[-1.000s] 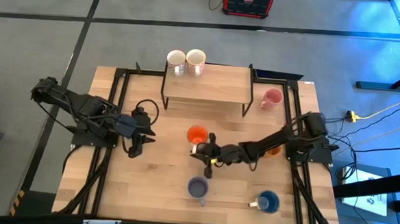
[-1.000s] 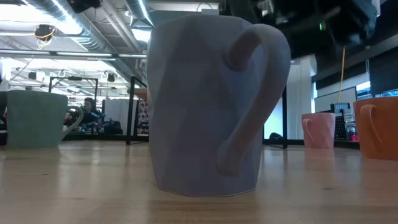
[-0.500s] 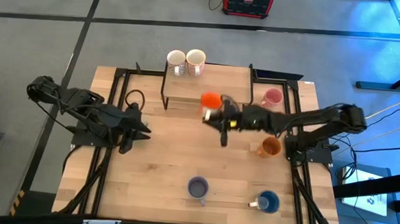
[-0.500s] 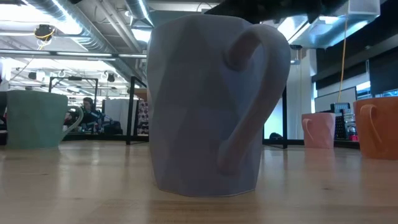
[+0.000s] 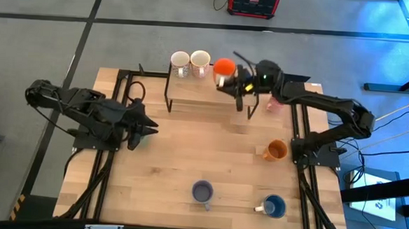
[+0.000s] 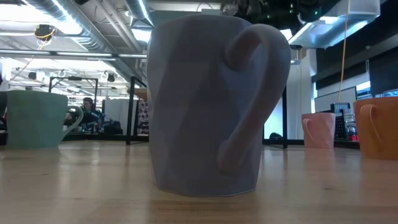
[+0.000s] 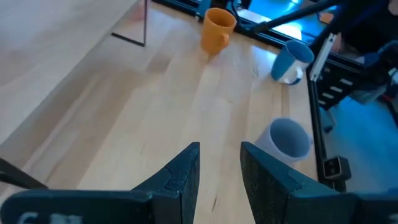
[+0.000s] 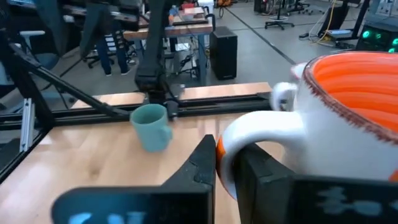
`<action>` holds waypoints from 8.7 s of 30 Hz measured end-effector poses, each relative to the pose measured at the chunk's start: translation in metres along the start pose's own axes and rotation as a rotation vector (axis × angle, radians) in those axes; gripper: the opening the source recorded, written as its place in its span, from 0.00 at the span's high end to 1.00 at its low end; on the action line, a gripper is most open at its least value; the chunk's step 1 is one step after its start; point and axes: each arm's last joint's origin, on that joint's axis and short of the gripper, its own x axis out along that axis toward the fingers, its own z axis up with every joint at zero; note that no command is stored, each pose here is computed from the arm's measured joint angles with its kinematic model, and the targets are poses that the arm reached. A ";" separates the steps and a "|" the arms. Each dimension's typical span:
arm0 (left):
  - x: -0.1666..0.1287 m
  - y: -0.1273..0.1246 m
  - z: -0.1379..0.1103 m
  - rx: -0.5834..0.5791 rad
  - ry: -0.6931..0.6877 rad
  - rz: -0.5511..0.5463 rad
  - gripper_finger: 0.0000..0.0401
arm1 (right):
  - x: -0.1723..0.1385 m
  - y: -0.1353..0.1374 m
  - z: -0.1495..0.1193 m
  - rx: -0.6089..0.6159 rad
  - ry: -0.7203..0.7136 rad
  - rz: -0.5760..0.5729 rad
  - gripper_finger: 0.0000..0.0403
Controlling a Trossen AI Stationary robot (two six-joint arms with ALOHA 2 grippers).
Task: Place coffee mugs
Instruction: Put the orange mug on the shelf, then put the blue mug on the shelf
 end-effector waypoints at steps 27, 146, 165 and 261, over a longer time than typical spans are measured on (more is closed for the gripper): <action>0.001 0.007 0.009 -0.044 -0.111 0.106 0.73 | 0.018 -0.085 -0.066 -0.032 0.037 0.063 0.97; 0.004 0.006 0.010 -0.014 -0.126 0.134 0.73 | 0.008 0.054 -0.008 -0.036 0.170 0.089 1.00; -0.010 -0.025 -0.012 0.214 -0.035 -0.080 0.73 | 0.045 0.161 0.025 0.084 0.150 -0.031 1.00; 0.031 -0.029 -0.100 0.196 -0.014 -0.131 0.73 | -0.027 0.347 -0.120 1.102 1.216 -0.657 0.96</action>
